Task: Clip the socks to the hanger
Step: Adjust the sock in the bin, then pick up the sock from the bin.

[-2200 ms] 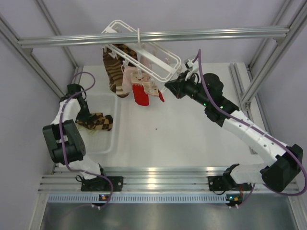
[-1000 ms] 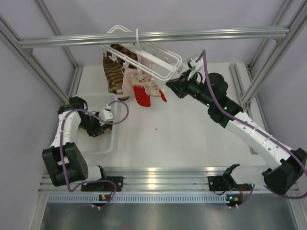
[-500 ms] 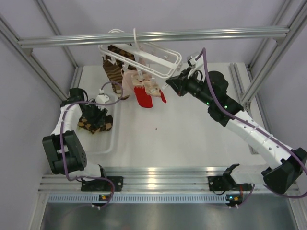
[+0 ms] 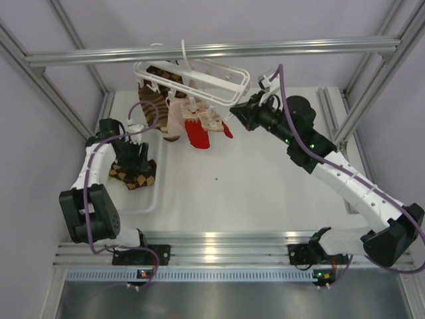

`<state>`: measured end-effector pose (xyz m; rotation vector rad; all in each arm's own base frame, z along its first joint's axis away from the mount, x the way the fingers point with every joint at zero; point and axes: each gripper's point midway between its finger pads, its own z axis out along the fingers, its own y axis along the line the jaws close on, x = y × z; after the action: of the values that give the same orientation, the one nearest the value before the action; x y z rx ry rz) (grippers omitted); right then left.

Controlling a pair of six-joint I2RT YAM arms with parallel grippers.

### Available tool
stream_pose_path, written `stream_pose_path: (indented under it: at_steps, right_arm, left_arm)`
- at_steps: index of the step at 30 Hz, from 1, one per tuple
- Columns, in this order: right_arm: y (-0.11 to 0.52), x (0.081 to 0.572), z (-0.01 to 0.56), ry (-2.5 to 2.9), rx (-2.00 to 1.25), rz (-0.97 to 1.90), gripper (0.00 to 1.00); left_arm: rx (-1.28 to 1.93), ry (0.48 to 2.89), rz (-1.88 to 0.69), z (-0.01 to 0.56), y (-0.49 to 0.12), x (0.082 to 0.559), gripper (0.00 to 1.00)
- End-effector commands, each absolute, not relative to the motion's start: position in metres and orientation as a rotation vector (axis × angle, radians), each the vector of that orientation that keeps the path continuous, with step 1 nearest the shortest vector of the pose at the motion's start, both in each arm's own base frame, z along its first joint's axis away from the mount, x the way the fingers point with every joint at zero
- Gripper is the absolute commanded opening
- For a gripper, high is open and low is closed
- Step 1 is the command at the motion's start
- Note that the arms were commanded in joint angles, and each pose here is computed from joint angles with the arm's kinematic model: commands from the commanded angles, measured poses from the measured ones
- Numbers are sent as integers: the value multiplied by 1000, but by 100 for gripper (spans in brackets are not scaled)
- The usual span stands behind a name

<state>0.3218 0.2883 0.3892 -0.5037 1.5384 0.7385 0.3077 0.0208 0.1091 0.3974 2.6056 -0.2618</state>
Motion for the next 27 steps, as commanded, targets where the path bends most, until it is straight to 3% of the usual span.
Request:
stream_pose_path:
  at_steps: [1,8,15,27]
  right_arm:
    - [287,324,411,1495,-492,716,0]
    - [286,325,411,1498,-489,705,0]
    - [284,325,413,1497,-486,694,0]
    - [282,326,412,1503,-482,681,0]
  left_arm:
    - [248,2682,-226,102,22,300,63]
    - [163,2767,-130,74,28,293,62]
    - [117,2815,-249,61,13,295,60]
    - [221,2776,-209,61,-9,304,42]
